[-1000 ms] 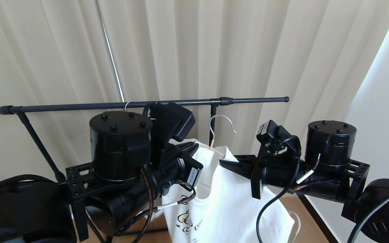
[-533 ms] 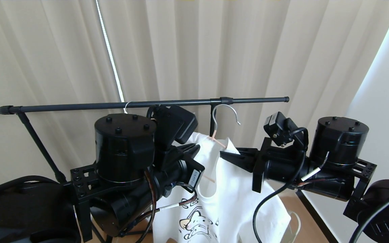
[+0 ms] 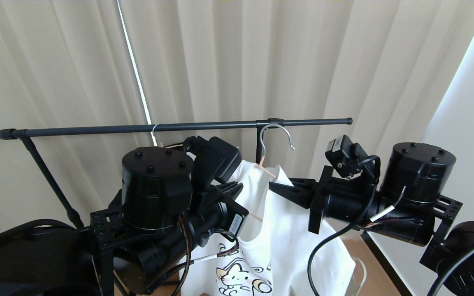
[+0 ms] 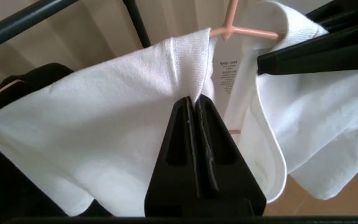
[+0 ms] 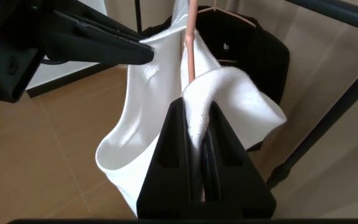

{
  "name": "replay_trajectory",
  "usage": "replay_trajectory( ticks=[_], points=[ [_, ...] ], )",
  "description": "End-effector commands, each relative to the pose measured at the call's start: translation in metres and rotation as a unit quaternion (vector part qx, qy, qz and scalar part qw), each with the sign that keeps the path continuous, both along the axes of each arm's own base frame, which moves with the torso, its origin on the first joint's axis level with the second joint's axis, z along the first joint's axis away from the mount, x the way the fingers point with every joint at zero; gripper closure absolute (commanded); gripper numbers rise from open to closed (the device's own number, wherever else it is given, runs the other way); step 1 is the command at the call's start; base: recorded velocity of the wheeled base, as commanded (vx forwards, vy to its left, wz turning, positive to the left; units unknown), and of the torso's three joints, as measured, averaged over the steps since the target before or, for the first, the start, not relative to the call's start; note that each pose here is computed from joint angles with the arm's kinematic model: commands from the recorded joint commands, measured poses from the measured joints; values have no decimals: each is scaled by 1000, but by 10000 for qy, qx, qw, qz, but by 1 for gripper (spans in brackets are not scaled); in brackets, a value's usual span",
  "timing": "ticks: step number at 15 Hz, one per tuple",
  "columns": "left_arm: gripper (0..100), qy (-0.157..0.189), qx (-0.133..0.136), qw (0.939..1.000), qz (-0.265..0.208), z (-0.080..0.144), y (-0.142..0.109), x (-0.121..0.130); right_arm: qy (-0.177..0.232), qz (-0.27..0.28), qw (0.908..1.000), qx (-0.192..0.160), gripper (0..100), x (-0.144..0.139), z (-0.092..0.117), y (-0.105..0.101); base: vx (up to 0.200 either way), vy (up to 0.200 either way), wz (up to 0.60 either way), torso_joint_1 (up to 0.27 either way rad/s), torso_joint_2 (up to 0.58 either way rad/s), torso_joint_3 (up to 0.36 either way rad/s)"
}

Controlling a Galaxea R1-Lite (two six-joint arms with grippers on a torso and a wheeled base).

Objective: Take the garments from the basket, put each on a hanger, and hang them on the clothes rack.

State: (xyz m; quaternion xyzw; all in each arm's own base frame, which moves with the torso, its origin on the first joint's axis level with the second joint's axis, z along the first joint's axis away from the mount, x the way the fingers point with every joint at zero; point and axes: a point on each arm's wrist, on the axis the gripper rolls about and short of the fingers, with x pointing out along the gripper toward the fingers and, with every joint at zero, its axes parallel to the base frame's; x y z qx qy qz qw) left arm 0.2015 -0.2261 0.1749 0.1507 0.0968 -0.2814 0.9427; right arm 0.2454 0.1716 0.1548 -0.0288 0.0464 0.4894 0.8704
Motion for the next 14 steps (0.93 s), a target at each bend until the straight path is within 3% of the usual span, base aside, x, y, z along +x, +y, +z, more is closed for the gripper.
replay_trajectory(
  ticks=[1, 6, 7, 9, 12, 14],
  points=[
    [100, 75, 83, 9999, 5, -8, -4, 4, -88, 10, 9999, 51, 100, -3, -2, -2, 0, 0, 0, 0, 0, 0],
    [100, -78, -60, 10000, 14, -9, -9, 9, -92, 156, 9998, 56, 100, -7, -3, -3, 0, 0, 0, 0, 0, 0],
    [0, -81, -68, 9999, 7, -9, -9, 9, -86, 156, 9998, 52, 100, -7, -4, -4, 0, 0, 0, 0, 0, 0],
    [0, -194, -203, 9996, 0, -6, -8, 8, -79, 164, 9998, 49, 100, -7, -4, -3, 0, 0, 0, 0, 0, 0],
    [0, -286, -255, 9993, -34, -3, 14, -9, -53, 225, 9997, 46, 100, -4, -6, -4, 0, 0, 0, 0, 0, 0],
    [0, -426, -447, 9981, 11, 8, 25, -15, -54, 224, 9997, 61, 100, 0, -5, -9, 0, 0, 0, 0, 0, 0]
  ],
)
